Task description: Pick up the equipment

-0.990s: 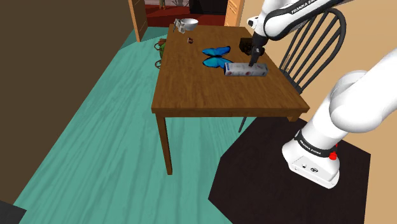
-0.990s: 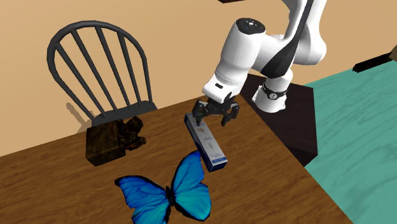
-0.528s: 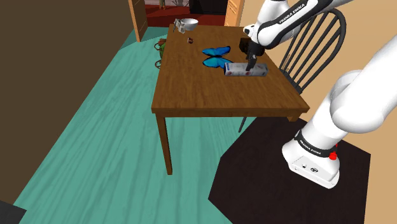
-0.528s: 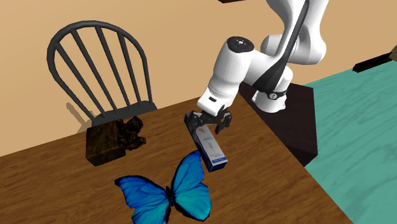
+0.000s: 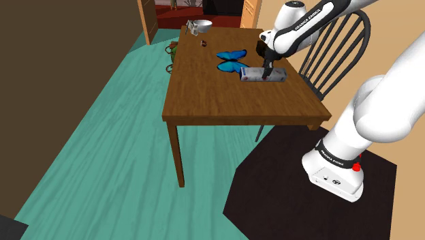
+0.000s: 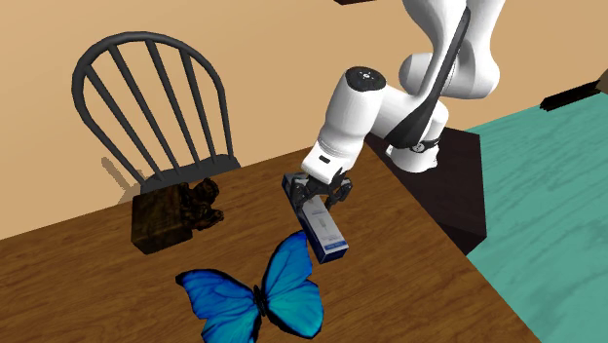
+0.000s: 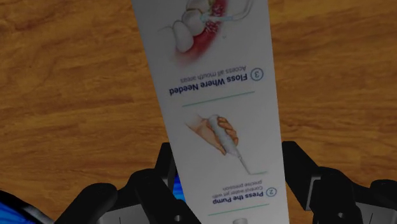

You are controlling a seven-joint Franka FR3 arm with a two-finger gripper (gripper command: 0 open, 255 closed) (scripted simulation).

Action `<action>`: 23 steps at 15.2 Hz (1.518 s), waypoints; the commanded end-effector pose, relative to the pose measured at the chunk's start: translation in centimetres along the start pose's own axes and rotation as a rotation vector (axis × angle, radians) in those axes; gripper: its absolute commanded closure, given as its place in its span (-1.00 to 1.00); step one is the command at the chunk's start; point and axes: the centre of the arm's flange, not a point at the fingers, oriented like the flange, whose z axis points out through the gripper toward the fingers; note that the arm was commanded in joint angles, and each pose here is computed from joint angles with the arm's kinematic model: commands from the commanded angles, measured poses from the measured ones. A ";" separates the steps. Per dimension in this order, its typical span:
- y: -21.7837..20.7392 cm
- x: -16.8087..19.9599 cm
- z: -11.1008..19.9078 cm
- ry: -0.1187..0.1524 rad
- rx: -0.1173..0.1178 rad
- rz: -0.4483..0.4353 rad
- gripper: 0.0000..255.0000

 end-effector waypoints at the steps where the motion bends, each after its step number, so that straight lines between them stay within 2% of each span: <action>1: 0.0 0.0 0.1 -0.001 0.001 0.001 1.00; 6: 0.0 0.0 0.0 -0.001 0.001 0.001 1.00; 21: 2.0 0.4 -7.6 -0.001 0.001 0.001 1.00; 23: 2.0 0.4 -7.7 -0.001 0.001 0.001 1.00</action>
